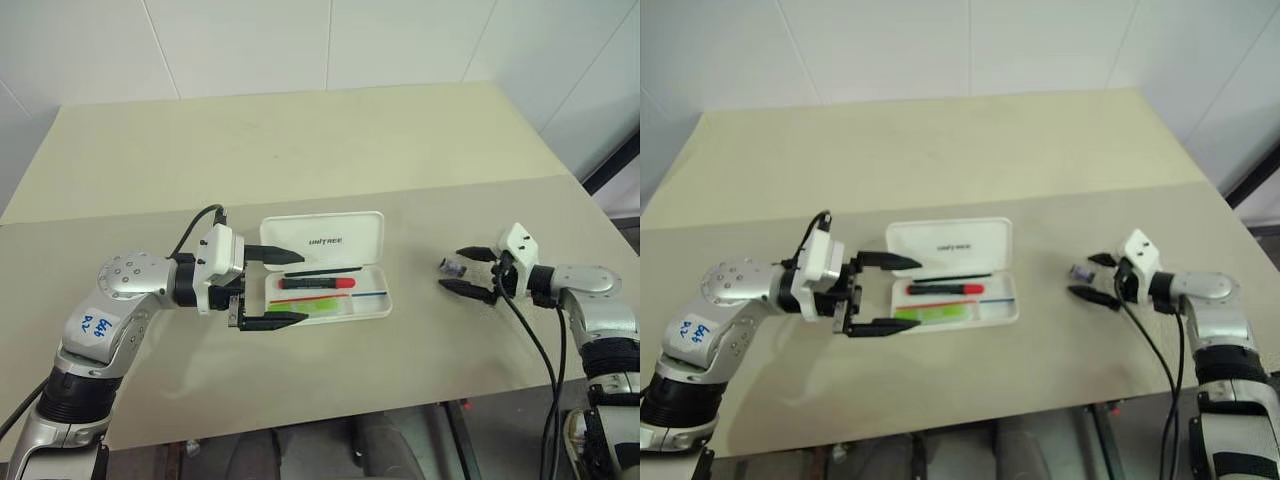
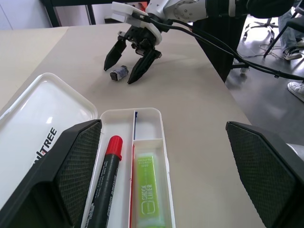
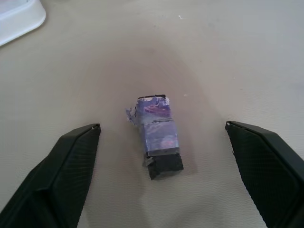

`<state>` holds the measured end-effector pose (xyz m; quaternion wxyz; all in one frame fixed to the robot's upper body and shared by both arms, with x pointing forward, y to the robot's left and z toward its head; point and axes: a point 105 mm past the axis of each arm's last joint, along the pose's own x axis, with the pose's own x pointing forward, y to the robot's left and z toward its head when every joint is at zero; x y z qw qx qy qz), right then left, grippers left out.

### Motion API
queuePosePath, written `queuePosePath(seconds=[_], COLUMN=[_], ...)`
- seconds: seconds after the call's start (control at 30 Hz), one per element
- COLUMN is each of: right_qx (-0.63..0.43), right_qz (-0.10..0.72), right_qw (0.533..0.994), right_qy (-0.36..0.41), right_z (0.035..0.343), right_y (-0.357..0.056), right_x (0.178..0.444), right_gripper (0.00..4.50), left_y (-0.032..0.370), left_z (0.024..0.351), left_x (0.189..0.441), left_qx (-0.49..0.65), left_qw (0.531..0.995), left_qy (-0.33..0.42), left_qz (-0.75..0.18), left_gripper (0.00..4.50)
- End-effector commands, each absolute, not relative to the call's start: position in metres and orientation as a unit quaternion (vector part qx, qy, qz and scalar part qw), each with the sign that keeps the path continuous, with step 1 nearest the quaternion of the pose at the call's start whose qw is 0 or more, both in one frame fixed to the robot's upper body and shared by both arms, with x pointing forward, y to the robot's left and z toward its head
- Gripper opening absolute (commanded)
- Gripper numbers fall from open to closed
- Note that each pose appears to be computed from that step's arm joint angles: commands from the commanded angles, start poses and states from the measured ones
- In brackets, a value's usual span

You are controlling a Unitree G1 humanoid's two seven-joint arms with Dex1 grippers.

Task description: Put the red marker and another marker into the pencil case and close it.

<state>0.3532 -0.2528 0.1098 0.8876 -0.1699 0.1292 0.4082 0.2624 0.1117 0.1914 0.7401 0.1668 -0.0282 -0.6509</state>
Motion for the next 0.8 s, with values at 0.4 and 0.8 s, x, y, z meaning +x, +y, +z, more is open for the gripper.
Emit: queuePosePath(seconds=[0.4,0.8], right_qx=[-0.190,-0.185], right_qz=[0.431,0.596], right_qw=[0.877,0.781], right_qy=[0.098,0.018], right_z=[0.124,0.163], right_y=[-0.237,-0.129], right_x=[0.349,0.302], right_gripper=[0.38,0.38], left_y=[0.119,0.140], left_z=[0.201,0.192], left_x=[0.262,0.257], left_qx=[0.188,0.201], left_qw=[0.747,0.754], left_qy=[-0.047,-0.020], left_qz=[-0.636,-0.625], left_gripper=[4.50,4.50])
